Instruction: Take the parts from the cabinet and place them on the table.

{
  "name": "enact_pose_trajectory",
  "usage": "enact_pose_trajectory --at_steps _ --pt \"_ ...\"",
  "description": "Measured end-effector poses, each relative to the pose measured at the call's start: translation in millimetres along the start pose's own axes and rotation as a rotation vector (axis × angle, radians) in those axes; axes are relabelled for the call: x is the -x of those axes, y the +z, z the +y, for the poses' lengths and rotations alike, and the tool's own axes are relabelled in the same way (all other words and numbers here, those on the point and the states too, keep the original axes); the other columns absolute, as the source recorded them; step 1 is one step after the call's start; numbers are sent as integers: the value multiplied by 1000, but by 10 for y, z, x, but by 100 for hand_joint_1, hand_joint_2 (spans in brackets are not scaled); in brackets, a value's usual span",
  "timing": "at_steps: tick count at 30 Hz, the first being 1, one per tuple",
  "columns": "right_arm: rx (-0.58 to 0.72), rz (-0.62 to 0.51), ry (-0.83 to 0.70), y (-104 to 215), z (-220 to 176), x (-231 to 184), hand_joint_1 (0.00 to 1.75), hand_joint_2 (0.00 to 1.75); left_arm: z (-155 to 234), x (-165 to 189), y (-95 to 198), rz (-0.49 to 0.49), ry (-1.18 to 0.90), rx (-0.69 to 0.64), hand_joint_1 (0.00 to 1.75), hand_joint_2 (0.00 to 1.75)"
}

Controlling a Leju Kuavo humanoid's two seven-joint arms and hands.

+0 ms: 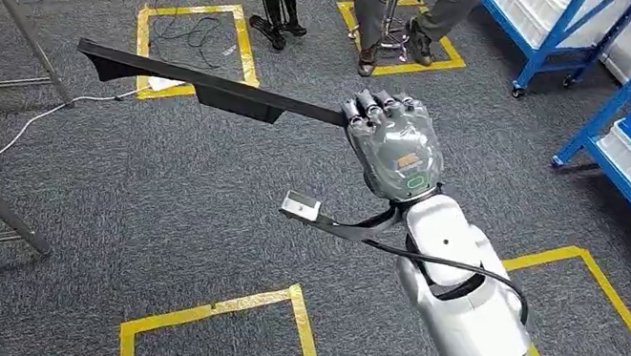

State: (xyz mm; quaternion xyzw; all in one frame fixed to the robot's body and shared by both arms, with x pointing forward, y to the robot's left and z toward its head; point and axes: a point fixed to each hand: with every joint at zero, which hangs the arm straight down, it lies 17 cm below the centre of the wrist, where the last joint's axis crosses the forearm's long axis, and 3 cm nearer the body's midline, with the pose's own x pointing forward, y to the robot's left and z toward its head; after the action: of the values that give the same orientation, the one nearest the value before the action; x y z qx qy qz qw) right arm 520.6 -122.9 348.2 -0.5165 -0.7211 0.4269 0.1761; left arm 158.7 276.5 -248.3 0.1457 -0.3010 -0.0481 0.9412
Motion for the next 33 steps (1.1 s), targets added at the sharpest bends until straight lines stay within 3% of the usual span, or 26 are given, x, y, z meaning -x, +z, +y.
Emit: enact_pose_trajectory --at_steps 33 --pt "-20 14 3 114 93 149 175 175 58 7 -8 -5 0 -16 0 175"
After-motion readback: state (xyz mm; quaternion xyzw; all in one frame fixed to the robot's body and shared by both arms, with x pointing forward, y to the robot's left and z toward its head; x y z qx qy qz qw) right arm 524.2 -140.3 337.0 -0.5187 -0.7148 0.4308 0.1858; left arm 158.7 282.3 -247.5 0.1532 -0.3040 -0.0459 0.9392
